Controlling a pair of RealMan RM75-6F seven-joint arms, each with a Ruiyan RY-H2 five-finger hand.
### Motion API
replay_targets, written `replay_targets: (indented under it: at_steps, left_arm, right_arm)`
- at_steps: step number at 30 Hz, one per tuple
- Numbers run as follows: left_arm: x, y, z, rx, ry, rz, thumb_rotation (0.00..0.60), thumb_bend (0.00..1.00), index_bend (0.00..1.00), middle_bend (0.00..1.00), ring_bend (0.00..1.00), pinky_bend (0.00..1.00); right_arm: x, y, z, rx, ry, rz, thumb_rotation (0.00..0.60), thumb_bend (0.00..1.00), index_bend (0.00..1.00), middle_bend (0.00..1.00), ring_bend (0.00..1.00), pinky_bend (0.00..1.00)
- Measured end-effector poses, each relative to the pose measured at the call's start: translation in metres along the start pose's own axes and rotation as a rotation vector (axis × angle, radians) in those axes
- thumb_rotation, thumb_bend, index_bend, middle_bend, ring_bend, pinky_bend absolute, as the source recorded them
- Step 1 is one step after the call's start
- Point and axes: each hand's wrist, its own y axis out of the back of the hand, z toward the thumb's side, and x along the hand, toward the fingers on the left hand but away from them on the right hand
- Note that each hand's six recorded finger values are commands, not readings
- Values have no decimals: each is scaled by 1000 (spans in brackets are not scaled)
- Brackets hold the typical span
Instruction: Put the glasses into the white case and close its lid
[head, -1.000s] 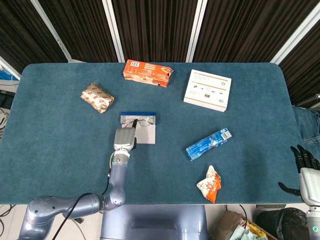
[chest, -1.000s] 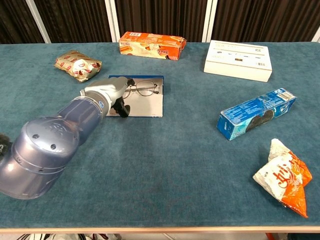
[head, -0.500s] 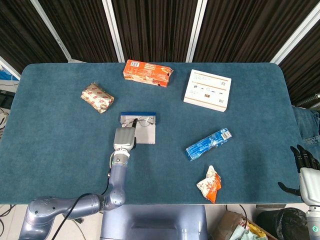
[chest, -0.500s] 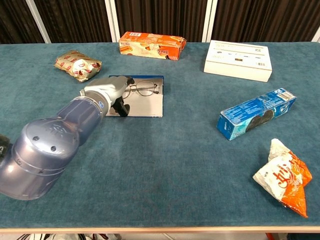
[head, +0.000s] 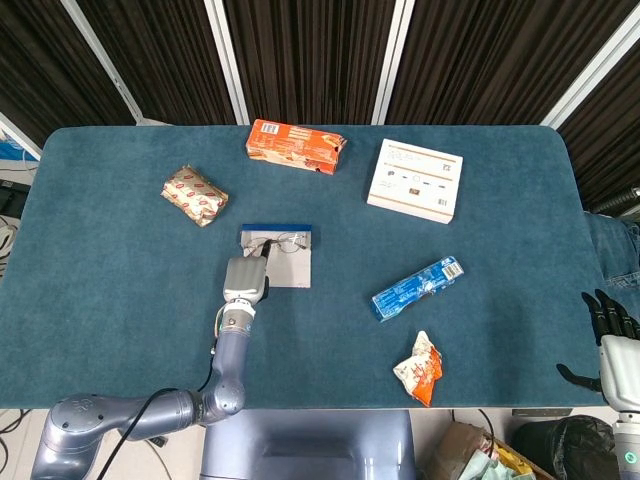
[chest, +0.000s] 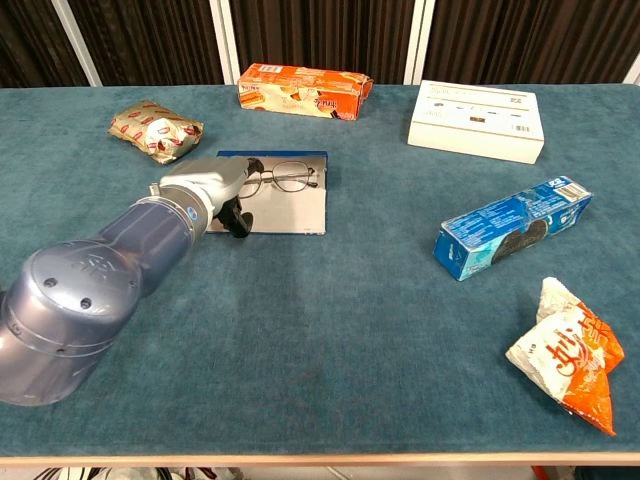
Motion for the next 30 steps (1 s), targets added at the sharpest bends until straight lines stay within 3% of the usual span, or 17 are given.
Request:
replay_targets:
  at_steps: [30]
  left_arm:
    - [0,-7,1,18,5,-4,600,547,0,842,875,846]
  right_arm:
    - [0,0,-1,-6,-7,1,600,200,46,10,82,161]
